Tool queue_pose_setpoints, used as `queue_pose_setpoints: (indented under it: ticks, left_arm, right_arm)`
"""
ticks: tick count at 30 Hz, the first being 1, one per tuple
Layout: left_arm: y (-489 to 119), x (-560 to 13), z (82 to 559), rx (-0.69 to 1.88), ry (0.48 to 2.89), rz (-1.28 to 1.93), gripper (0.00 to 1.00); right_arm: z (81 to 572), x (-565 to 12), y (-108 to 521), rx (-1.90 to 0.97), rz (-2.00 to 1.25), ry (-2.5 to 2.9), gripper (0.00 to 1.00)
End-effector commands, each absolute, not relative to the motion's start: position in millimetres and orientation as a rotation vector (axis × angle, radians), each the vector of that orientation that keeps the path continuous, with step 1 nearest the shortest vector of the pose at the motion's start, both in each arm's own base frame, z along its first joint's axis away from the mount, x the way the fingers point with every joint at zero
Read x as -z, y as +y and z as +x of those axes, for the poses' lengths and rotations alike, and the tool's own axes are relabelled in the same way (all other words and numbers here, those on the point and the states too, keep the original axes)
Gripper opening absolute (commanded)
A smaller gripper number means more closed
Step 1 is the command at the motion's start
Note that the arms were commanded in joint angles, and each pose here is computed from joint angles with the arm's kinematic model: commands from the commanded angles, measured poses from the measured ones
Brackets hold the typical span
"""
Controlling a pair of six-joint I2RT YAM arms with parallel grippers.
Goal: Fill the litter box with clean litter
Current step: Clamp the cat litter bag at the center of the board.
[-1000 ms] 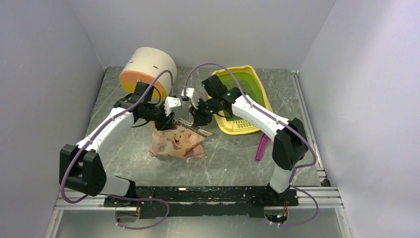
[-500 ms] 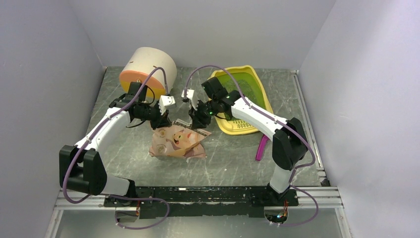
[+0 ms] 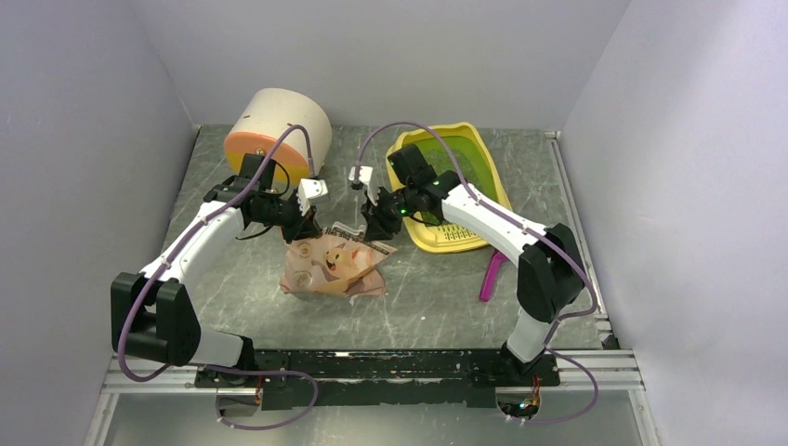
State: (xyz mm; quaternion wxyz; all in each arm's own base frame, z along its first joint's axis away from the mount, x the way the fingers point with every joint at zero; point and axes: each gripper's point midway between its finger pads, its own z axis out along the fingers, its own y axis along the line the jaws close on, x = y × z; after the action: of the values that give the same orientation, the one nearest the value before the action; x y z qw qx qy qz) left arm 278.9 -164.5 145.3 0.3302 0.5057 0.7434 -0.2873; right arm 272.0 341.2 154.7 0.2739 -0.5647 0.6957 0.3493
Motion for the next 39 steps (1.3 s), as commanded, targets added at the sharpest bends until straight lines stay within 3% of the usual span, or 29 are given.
queue_pose_setpoints:
  ticks: [1, 4, 9, 15, 23, 33, 36, 39]
  left_arm:
    - [-168.7, -155.0, 275.5, 0.796, 1.891, 1.316, 0.05]
    - [-169.4, -156.6, 275.7, 0.798, 1.884, 1.317, 0.05]
    - [-168.7, -157.7, 277.1, 0.787, 1.883, 1.319, 0.05]
    - [-170.3, -162.2, 279.3, 0.791, 1.872, 1.312, 0.05]
    - [-177.5, -171.8, 281.1, 0.827, 1.820, 1.299, 0.05]
    - [-180.1, -173.2, 277.8, 0.851, 1.799, 1.306, 0.05]
    - [-180.5, -174.5, 277.3, 0.854, 1.791, 1.308, 0.05]
    - [-181.1, -175.1, 277.3, 0.857, 1.787, 1.308, 0.05]
  right_arm:
    - [276.0, -173.2, 339.6, -0.904, -1.502, 1.806, 0.36]
    - [274.9, -173.8, 341.8, -0.929, -1.506, 1.806, 0.34]
    - [273.0, -169.9, 343.7, -0.956, -1.517, 1.818, 0.12]
    - [279.1, -169.1, 340.4, -0.875, -1.526, 1.850, 0.02]
    - [281.2, -149.2, 340.4, -0.646, -1.642, 1.941, 0.02]
    - [277.2, -143.6, 351.0, -0.704, -1.625, 1.950, 0.04]
    - [276.1, -143.4, 352.8, -0.718, -1.632, 1.950, 0.08]
    - [275.7, -149.1, 357.3, -0.749, -1.614, 1.947, 0.20]
